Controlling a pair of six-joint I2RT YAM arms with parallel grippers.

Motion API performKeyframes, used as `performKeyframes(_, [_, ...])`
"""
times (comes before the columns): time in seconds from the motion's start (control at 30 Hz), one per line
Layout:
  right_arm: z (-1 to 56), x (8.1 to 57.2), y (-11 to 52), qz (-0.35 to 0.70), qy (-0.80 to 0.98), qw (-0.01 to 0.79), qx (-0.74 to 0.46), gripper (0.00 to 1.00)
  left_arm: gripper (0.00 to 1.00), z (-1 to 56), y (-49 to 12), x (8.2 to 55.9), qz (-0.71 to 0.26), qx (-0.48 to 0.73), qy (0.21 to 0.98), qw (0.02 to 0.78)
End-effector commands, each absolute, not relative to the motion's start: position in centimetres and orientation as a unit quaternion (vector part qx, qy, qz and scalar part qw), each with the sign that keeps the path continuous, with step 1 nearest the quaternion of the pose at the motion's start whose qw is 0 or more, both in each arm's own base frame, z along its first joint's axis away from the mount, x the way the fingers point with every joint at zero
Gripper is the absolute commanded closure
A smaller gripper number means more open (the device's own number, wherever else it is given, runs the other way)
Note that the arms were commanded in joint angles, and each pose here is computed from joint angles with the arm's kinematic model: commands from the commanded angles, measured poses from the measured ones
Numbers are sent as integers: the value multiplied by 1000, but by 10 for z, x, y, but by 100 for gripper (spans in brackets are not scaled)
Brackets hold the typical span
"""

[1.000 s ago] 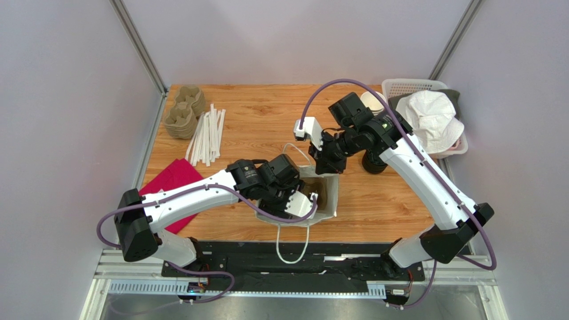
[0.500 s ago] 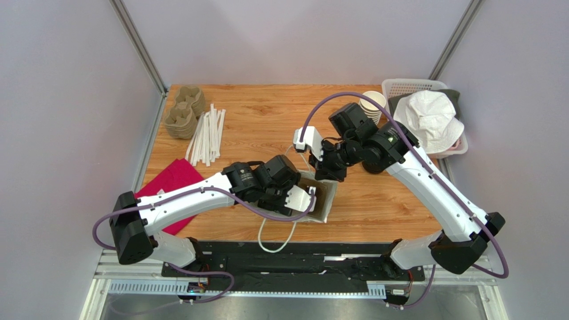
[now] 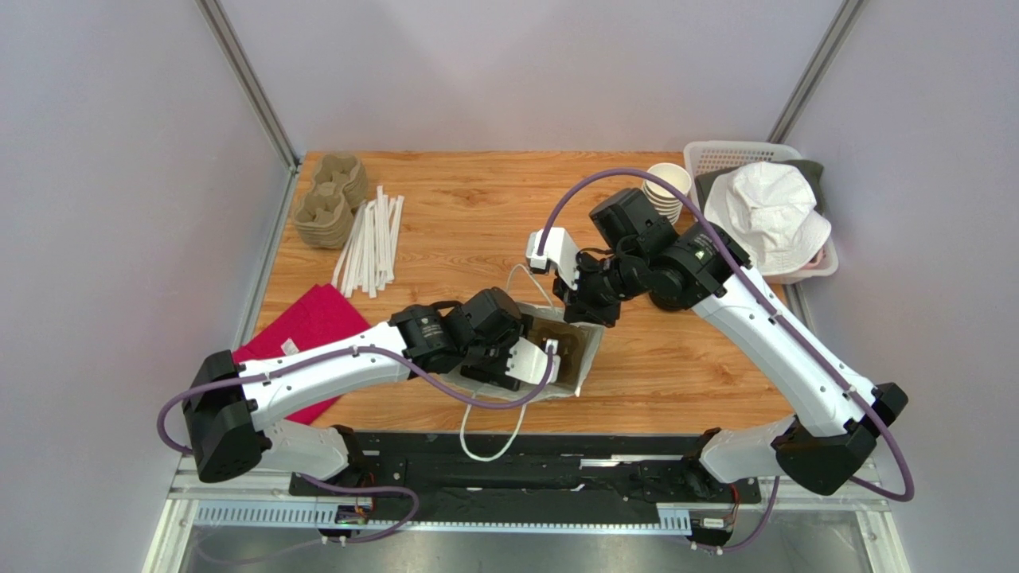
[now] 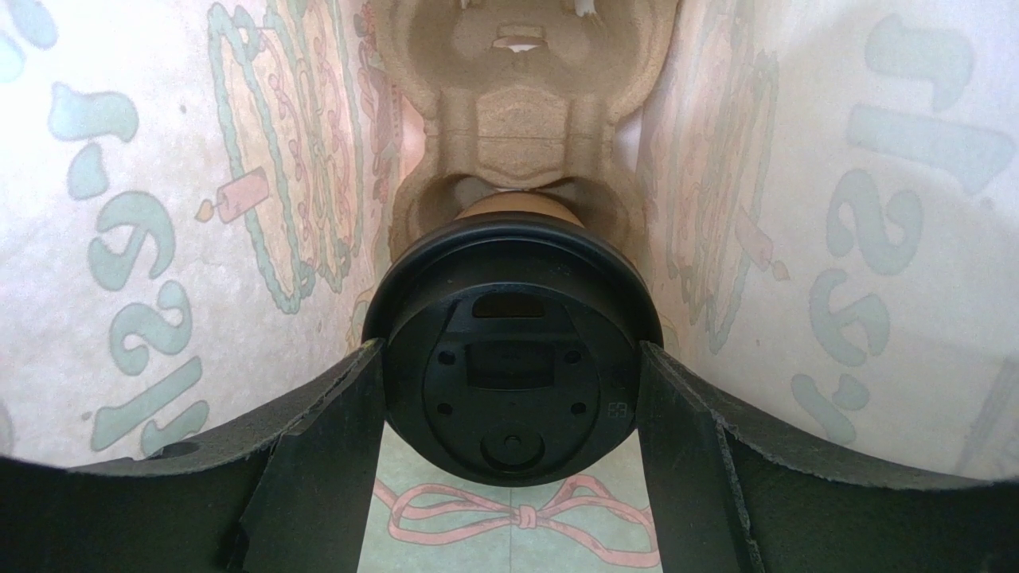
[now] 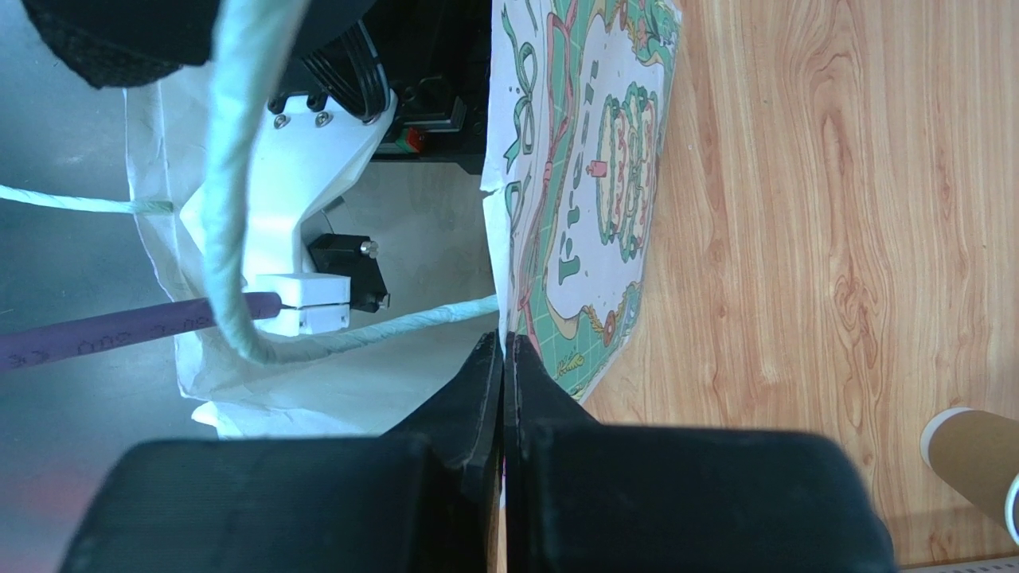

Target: Pack the takeout coffee

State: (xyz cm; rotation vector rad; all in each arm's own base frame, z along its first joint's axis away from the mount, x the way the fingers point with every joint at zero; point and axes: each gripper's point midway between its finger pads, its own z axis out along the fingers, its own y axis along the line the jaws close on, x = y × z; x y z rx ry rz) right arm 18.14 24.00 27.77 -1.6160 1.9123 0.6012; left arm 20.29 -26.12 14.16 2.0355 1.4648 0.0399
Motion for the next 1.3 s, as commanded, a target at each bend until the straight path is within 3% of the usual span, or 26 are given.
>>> performKeyframes(0.0, [289,182,244,230,702,310,-598,100,100,141,-266,207,2,768,557,317])
performKeyframes(0.47, [285,186,241,230,698,308,-604,100,100,120,-262,200,-40,774,573,266])
performKeyframes(0.83, [289,189,240,225,694,324,-603,100,100,183,-274,215,-12,740,541,399])
performKeyframes(1.27, [293,177,240,202,660,364,-626,100,100,173,-258,207,13,730,557,396])
